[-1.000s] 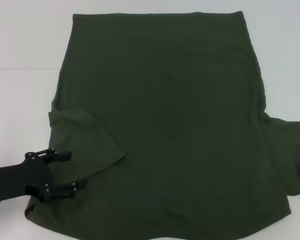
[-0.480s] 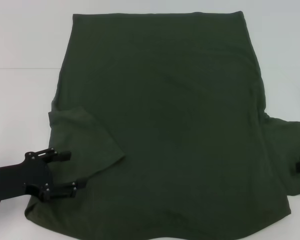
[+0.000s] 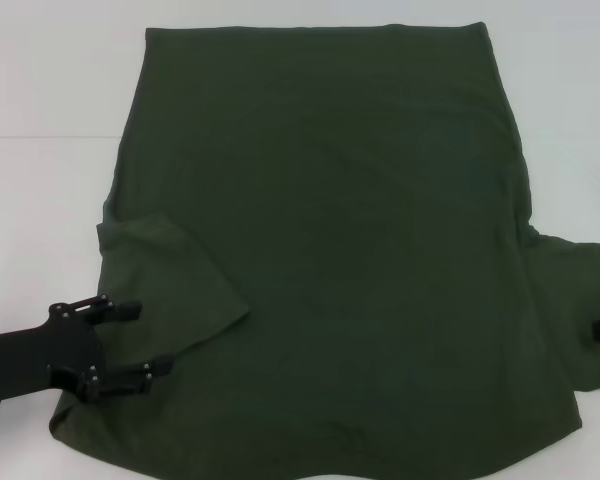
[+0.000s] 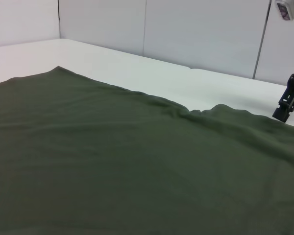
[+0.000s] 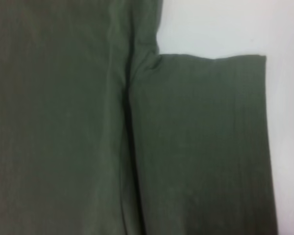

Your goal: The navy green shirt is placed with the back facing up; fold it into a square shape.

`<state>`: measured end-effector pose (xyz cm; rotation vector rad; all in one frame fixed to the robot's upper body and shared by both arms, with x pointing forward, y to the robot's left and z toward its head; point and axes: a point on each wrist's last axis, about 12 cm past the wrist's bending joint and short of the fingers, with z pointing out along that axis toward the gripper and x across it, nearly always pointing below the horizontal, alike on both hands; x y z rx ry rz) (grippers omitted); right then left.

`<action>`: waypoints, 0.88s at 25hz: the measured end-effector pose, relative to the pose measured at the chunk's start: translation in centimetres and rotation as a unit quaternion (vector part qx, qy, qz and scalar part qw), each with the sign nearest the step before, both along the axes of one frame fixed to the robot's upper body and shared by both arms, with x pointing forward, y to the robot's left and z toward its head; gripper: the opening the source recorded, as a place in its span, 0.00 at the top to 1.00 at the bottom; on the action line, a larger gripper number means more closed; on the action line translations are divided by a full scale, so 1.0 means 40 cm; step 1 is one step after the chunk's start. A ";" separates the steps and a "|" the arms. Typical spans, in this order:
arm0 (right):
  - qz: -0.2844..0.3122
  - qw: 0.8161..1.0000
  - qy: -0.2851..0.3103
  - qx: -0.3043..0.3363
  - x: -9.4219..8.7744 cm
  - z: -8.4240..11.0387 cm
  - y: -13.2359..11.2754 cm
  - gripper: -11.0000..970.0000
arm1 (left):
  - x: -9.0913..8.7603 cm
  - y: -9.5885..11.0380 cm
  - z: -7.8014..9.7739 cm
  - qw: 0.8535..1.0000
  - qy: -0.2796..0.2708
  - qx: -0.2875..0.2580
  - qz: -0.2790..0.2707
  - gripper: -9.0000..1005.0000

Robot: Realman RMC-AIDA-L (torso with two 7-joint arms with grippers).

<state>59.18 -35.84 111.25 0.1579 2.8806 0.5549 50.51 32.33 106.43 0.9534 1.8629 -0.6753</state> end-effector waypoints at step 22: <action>0.017 0.999 0.012 -0.024 -0.013 -0.009 -0.009 0.35 | 0.006 -0.003 0.004 1.000 -0.004 -0.002 -0.001 0.16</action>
